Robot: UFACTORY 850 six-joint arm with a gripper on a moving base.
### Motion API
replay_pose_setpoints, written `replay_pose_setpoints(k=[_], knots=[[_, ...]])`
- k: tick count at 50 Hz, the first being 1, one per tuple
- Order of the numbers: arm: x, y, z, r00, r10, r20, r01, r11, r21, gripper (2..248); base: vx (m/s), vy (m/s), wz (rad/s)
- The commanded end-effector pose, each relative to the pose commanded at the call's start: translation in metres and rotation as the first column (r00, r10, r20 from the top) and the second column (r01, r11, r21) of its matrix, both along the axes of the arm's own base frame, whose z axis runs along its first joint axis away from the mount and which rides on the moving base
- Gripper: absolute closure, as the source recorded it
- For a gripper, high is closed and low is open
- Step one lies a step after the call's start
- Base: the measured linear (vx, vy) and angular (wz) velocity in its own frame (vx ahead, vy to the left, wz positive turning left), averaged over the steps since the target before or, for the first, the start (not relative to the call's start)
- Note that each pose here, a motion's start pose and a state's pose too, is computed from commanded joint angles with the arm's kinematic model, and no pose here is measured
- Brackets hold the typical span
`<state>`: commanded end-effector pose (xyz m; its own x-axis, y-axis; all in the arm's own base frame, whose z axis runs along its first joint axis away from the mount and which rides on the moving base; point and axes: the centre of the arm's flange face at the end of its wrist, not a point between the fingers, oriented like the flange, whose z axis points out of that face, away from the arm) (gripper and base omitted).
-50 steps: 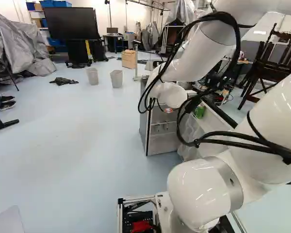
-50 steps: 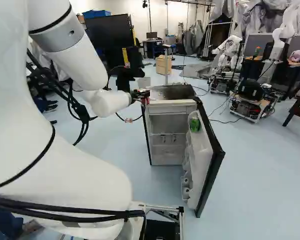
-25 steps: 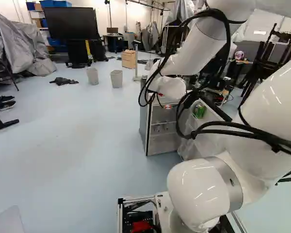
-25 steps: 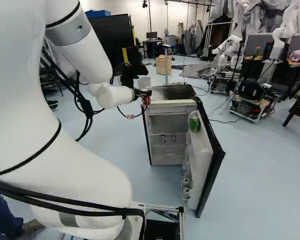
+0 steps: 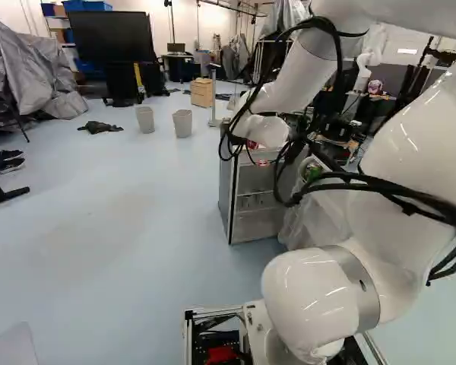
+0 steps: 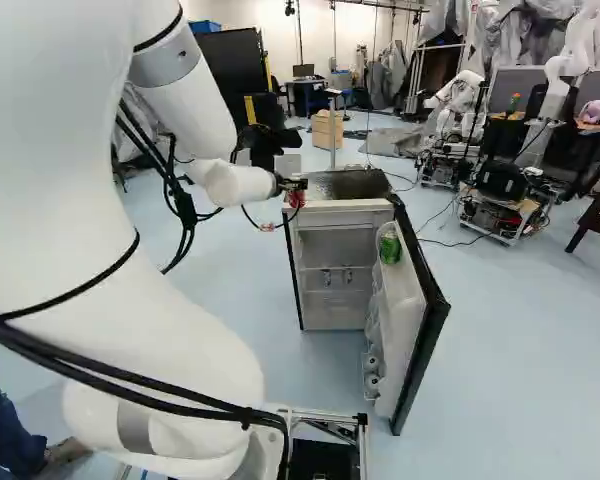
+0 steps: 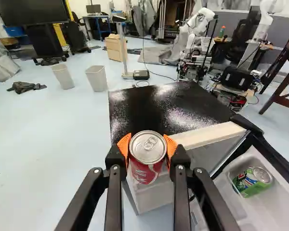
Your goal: Grab a drink from the fridge
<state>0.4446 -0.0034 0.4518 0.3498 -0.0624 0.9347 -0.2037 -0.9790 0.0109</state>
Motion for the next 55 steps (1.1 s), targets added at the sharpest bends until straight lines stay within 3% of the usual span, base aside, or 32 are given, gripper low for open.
replay_pose_setpoints(k=[35, 55], knots=[[0.037, -0.014, 0.0, 0.999, 0.033, -0.001, -0.033, 0.998, -0.049, 152, 0.0, 0.0, 0.0], [0.055, -0.022, -0.004, 0.996, 0.075, -0.048, -0.078, 0.994, -0.074, 152, 0.0, 0.0, 0.0]])
